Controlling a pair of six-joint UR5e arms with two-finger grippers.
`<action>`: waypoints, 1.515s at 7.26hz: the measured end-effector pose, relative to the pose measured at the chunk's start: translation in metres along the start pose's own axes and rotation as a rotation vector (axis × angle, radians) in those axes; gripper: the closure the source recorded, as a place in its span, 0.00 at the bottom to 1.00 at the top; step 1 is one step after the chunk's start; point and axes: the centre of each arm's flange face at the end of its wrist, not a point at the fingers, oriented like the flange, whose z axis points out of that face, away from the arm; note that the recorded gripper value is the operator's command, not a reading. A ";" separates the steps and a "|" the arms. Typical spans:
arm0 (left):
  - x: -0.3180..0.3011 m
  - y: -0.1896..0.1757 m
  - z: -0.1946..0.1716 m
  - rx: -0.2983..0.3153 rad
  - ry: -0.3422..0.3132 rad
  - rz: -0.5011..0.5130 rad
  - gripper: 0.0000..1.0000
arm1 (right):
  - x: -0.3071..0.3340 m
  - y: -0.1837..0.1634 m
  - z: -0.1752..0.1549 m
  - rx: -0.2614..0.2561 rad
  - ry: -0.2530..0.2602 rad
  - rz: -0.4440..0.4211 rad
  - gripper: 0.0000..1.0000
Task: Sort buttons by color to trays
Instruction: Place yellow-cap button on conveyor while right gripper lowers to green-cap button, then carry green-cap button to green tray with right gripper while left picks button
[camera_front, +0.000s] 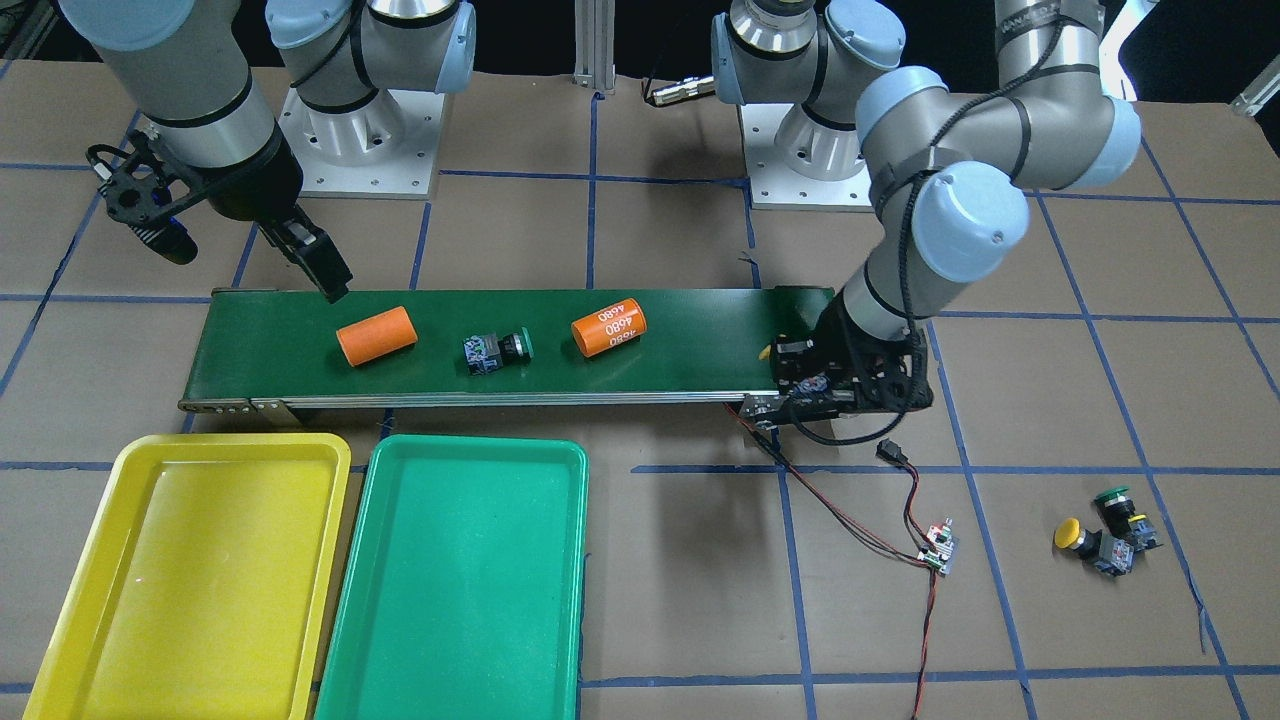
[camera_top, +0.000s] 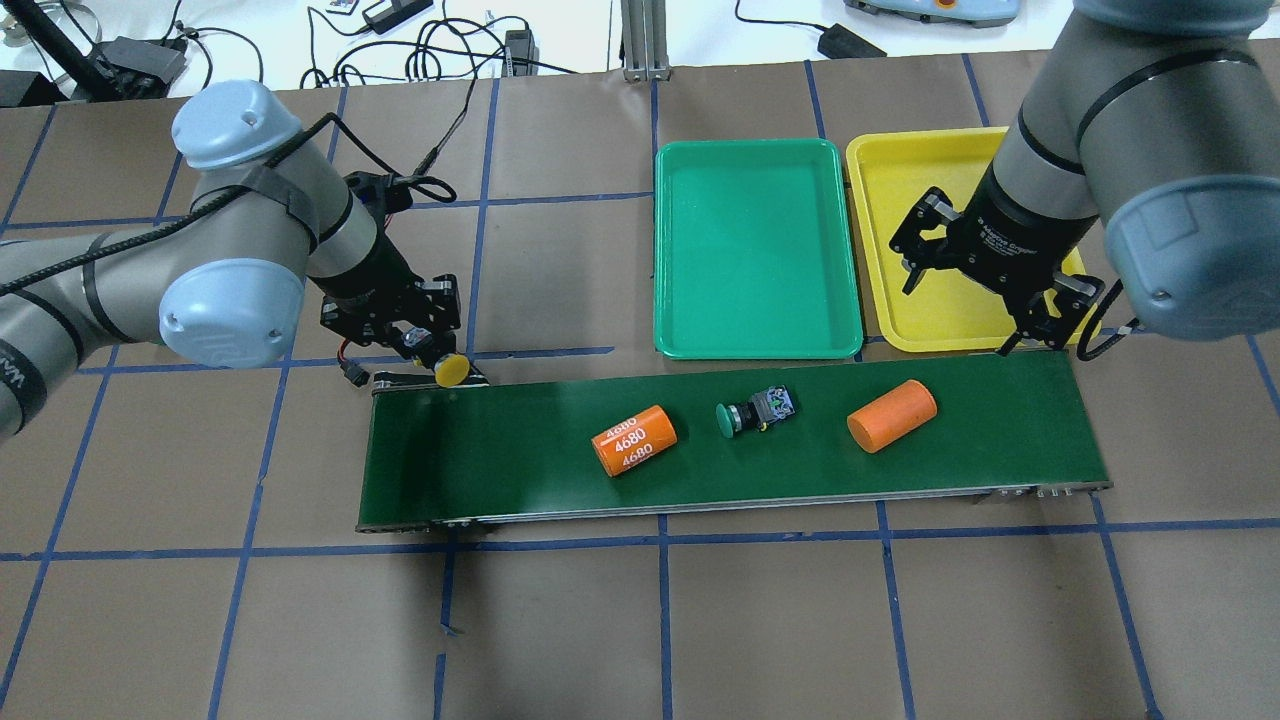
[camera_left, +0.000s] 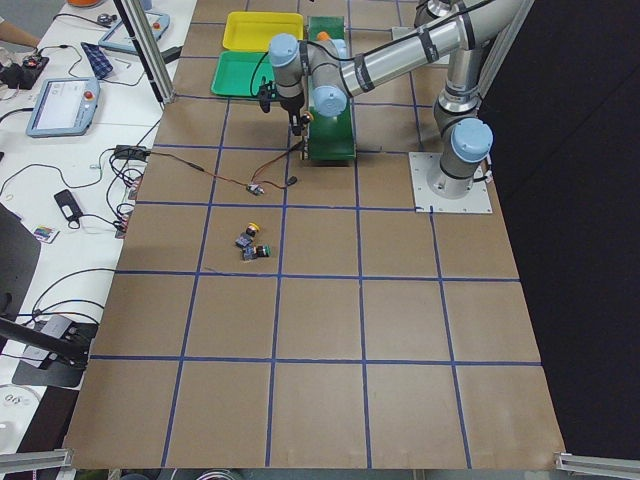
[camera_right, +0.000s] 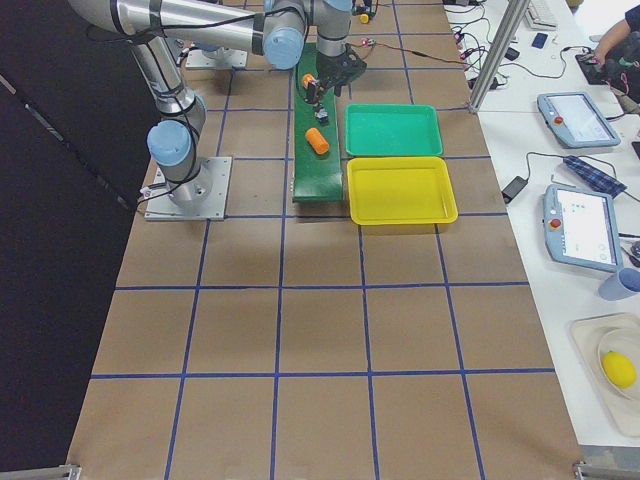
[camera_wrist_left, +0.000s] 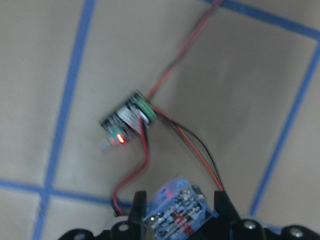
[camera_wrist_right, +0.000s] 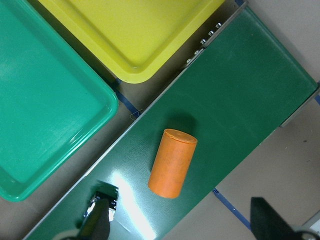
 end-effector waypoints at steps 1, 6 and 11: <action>0.016 0.022 0.001 -0.003 -0.006 0.031 0.63 | -0.008 -0.006 0.010 0.008 -0.009 0.070 0.00; 0.024 0.039 0.031 0.013 0.002 -0.034 0.00 | -0.055 0.008 0.059 -0.012 -0.018 0.224 0.00; -0.143 -0.070 -0.057 0.110 -0.009 -0.072 0.00 | -0.074 0.032 0.124 -0.054 0.015 0.252 0.00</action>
